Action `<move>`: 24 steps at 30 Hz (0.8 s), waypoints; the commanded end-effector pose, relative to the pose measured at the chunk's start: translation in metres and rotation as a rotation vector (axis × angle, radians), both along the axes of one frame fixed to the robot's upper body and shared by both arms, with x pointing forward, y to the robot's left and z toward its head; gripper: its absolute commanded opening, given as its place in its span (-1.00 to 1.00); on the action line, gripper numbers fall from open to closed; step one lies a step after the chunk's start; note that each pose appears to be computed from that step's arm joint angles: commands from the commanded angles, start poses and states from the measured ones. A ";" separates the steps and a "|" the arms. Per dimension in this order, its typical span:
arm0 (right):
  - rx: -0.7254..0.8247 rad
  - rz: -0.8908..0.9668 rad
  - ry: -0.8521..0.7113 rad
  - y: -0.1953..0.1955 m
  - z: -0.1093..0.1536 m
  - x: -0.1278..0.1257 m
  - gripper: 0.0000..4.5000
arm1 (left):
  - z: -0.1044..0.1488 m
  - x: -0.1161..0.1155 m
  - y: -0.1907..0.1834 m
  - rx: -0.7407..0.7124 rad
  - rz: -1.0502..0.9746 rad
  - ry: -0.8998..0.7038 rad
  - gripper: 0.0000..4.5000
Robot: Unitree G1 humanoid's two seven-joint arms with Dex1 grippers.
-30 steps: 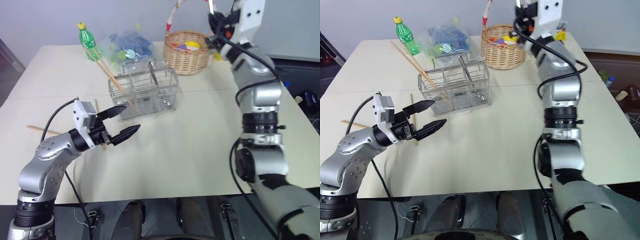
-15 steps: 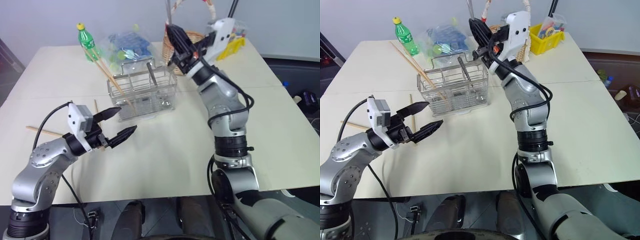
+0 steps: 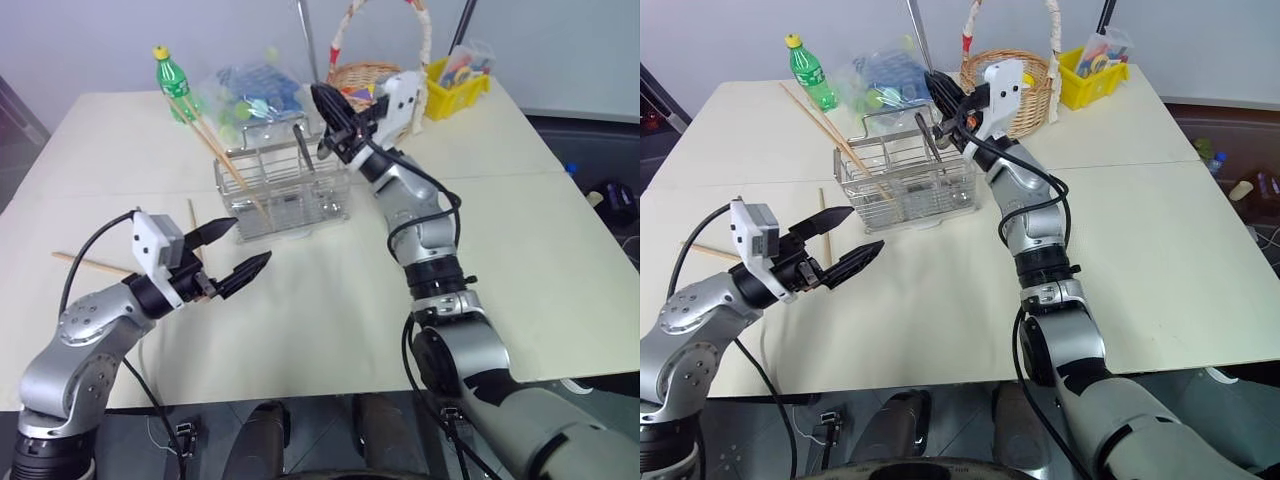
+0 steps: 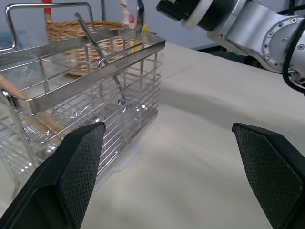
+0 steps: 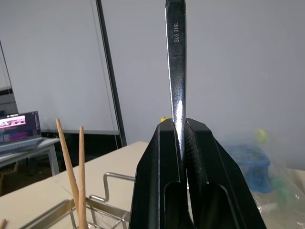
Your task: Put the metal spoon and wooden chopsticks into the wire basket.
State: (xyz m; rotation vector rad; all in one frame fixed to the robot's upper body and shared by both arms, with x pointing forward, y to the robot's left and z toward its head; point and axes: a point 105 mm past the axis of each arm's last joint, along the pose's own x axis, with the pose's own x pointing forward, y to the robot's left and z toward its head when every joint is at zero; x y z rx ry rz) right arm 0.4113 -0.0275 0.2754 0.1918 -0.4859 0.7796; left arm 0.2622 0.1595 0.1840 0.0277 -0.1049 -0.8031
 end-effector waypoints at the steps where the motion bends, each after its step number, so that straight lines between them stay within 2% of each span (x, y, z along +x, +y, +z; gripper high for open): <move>1: 0.019 0.020 -0.092 0.005 0.025 -0.006 -0.98 | 0.012 -0.006 0.001 -0.011 0.012 -0.048 1.00; 17: 0.036 0.036 -0.095 0.008 0.021 -0.008 -0.98 | 0.018 -0.005 0.005 -0.010 0.042 -0.063 1.00; 20: 0.043 0.041 -0.093 0.008 0.021 -0.009 -0.55 | 0.020 -0.004 0.005 -0.012 0.042 -0.067 1.00; 24: 0.051 0.038 -0.092 0.006 0.021 -0.009 0.37 | 0.021 -0.004 0.006 -0.013 0.046 -0.067 1.00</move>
